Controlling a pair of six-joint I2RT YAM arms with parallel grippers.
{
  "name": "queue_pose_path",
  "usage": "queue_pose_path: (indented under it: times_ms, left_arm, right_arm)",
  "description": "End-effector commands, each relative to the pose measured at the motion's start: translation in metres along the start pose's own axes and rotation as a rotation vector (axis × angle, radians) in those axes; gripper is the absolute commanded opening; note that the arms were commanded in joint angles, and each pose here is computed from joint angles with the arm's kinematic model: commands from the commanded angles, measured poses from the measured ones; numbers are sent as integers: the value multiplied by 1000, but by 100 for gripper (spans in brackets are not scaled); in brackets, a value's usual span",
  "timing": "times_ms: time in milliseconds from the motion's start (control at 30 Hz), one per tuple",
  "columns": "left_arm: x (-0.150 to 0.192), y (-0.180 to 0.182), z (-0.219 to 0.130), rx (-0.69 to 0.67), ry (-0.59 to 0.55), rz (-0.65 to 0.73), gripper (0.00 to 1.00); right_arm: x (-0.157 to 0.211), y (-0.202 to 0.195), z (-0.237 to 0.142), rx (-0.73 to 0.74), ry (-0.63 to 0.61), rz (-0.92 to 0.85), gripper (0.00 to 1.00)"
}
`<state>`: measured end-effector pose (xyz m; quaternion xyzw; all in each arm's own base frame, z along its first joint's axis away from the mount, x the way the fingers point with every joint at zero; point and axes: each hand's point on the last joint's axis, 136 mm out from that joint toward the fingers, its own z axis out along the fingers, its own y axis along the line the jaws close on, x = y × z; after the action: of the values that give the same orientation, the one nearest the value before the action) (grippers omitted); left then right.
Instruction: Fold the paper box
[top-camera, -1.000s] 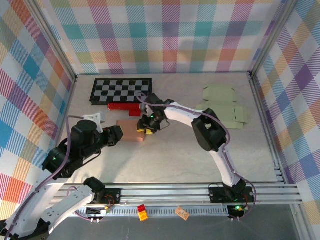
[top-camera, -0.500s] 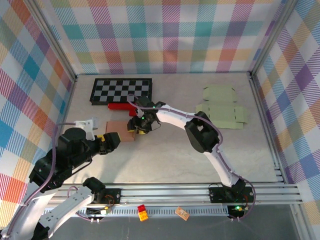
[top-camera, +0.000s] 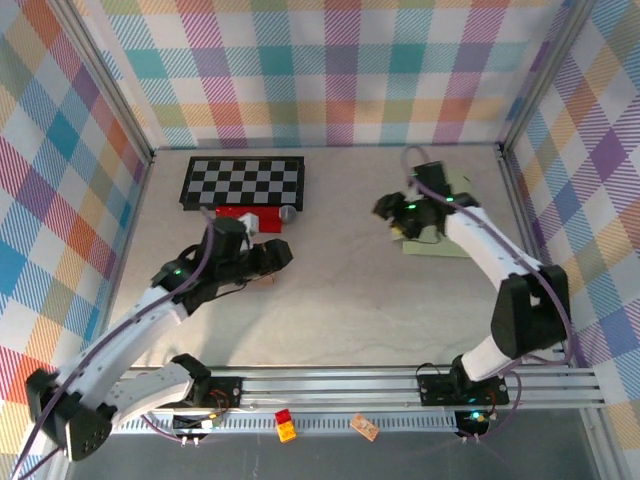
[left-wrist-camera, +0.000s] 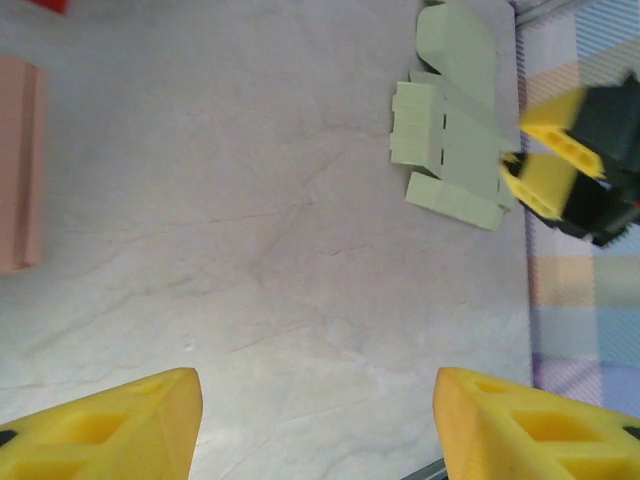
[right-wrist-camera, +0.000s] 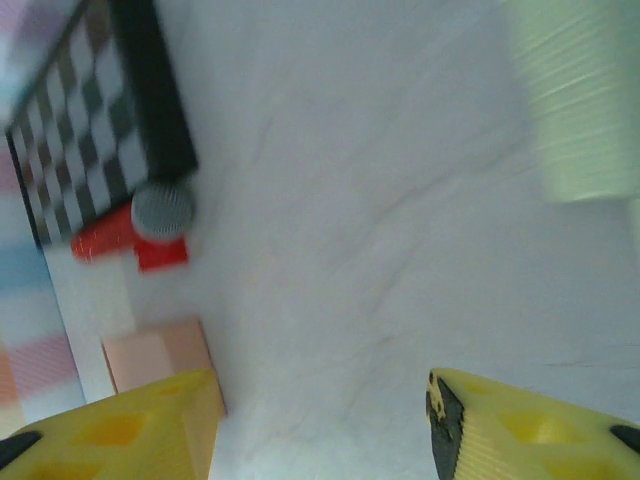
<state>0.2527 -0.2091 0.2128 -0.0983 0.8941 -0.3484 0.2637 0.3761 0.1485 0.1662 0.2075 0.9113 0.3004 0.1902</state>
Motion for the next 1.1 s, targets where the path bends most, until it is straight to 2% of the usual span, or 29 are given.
queue_pose_path:
  times_ms: [0,100,233,400,533,833,967,1067]
  left_arm:
    - [-14,-52,30,184,-22,-65,62]
    - [-1,-68,78,193,45,-152,62]
    - [24,-83,145,231,86,-326,60]
    - [44,-108,208,284,83,-456,59]
    - [56,-127,243,316,58,-535,58]
    - [54,-117,286,283,-44,-642,55]
    - [48,-103,277,222,-88,-645,55]
    - [47,-71,260,149,-112,-676,55]
  right_arm:
    - [-8,-50,-21,32,10,189,57]
    - [-38,-81,-36,18,-73,311,55]
    - [-70,-118,-32,11,-96,423,53]
    - [-101,-140,-20,13,-101,454,52]
    - [-112,-152,-10,59,-87,449,52]
    - [-104,-180,25,113,46,481,51]
    - [-80,-173,45,135,169,475,50]
    - [-54,-158,58,164,242,446,50]
